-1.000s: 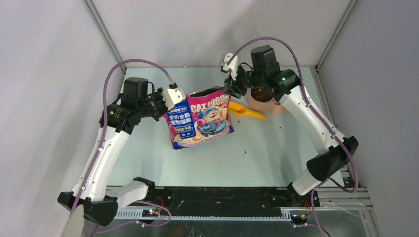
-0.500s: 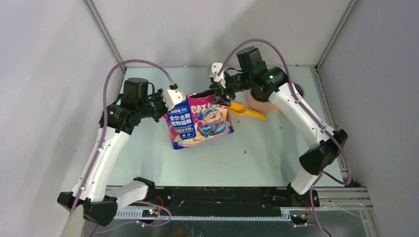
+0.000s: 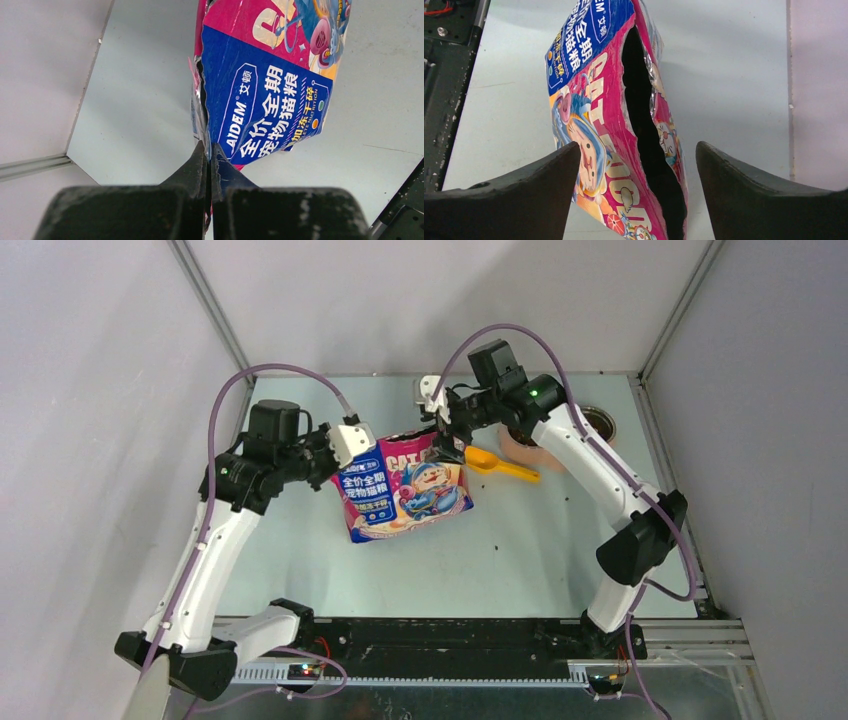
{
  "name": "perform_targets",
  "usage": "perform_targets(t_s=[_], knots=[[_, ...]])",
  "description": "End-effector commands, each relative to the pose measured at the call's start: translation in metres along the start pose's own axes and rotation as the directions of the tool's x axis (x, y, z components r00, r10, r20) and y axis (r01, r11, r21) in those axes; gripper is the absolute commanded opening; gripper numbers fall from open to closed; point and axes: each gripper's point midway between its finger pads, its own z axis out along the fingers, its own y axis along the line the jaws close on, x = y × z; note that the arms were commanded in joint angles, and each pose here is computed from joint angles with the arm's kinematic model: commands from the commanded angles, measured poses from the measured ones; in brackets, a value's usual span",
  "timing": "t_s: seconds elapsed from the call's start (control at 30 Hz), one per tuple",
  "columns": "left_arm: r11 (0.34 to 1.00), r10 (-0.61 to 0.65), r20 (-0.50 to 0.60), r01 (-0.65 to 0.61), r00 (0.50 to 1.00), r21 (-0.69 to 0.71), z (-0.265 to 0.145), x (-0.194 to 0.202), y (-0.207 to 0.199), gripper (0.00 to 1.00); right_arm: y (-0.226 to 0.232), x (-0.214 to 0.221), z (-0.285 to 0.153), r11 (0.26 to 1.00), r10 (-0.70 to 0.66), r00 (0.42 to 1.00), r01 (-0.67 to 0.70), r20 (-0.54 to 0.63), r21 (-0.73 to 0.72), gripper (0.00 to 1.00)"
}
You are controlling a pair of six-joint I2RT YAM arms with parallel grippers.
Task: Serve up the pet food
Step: Close the pet food bag at the center of the board.
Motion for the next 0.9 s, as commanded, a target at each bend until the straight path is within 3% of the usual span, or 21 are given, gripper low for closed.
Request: perform_targets(t_s=[0.0,0.3,0.6,0.67,0.73,0.87], knots=[[1.0,0.024,-0.018,-0.024,1.0,-0.015,-0.013,0.001,0.0,0.0,0.003,-0.036,-0.021,0.996,-0.092,0.994,0.091,0.061,0.017,0.97],[0.999,0.04,-0.017,-0.04,0.999,0.002,-0.017,0.0,-0.004,0.0,-0.005,-0.028,-0.016,0.993,-0.11,0.994,0.109,0.021,0.045,1.0],[0.998,0.056,-0.016,-0.056,0.998,0.02,-0.019,0.0,-0.007,0.0,-0.009,0.0,0.006,1.0,0.013,1.0,-0.013,-0.021,0.021,0.96],[0.998,0.058,-0.02,-0.058,0.998,0.034,-0.019,0.002,-0.01,0.03,-0.01,-0.003,0.004,0.999,0.044,0.999,-0.044,-0.006,0.011,0.91],[0.997,0.062,-0.022,-0.061,0.998,0.051,-0.017,0.003,-0.013,0.14,-0.011,-0.006,0.003,0.996,0.084,0.996,-0.084,0.008,-0.008,0.83],[0.995,0.064,-0.03,-0.062,0.998,0.072,-0.01,0.005,-0.016,0.34,-0.013,-0.01,-0.005,0.989,0.147,0.989,-0.146,0.031,-0.037,0.53]])
